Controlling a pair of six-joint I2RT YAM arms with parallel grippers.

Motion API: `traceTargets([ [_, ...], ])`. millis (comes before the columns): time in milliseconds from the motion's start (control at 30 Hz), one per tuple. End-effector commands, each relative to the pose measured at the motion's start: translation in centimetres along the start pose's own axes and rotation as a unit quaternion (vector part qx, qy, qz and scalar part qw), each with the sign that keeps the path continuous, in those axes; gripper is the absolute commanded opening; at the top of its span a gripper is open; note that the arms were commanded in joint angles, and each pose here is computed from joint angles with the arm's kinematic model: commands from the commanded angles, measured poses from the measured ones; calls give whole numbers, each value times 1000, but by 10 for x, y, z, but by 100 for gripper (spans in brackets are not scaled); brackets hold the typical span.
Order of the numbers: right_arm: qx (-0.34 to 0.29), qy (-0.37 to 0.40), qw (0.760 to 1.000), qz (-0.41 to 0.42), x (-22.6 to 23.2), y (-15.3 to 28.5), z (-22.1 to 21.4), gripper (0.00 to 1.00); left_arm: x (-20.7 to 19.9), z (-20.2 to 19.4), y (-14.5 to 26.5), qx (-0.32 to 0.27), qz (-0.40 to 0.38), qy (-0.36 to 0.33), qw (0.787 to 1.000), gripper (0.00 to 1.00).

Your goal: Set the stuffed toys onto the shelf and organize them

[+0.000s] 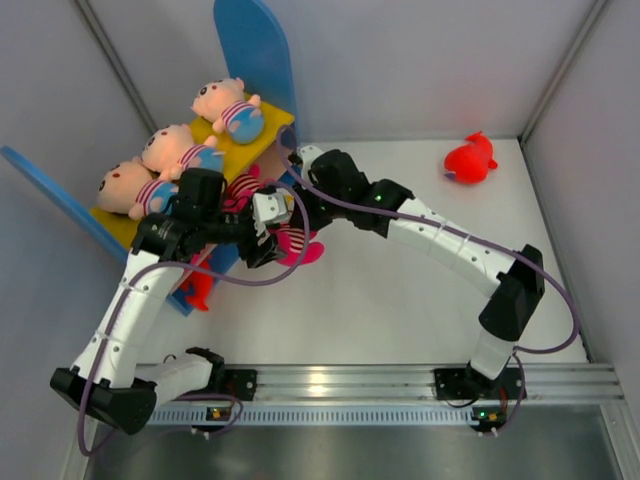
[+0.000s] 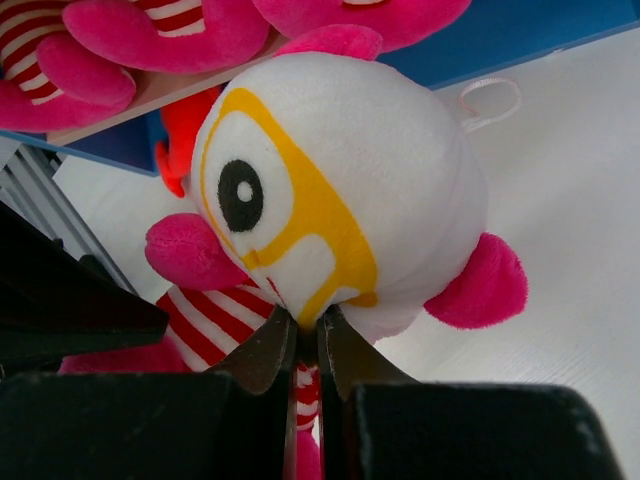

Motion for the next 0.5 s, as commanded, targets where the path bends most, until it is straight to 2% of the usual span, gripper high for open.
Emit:
traceTargets([
  [0,-38,-1,998,55,35,20,23,0,0,17,-1,-33,-18,2,999,66],
  [67,-45,-1,997,55,37,21,29,0,0,14,-4,-29,-22,10,999,65],
  [200,-55,0,997,60,41,25,36,0,1,9,-6,-20,-19,10,1000,51],
  [267,-58,-7,997,60,40,26,38,0,0,9,-7,-22,-25,9,999,50],
  [367,-65,-12,996,66,42,28,44,0,1,11,-9,-25,-27,9,999,21],
  [400,-65,-12,995,69,43,29,43,0,3,11,-9,-25,-27,7,999,7],
  [433,-67,-11,995,71,43,29,44,0,5,14,-8,-26,-24,6,999,0],
  [467,-69,-12,995,72,43,31,45,0,7,15,-10,-25,-27,6,999,0],
])
Point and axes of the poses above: each gripper's point midway between its finger pads, its own y axis back along the fingers, its own x axis along the line the jaws close on, z = x × y, the point moved 2 cm from there along y, back along the fingers, and after that the axes turned 11 degrees about -y, right-handed, at the moved point
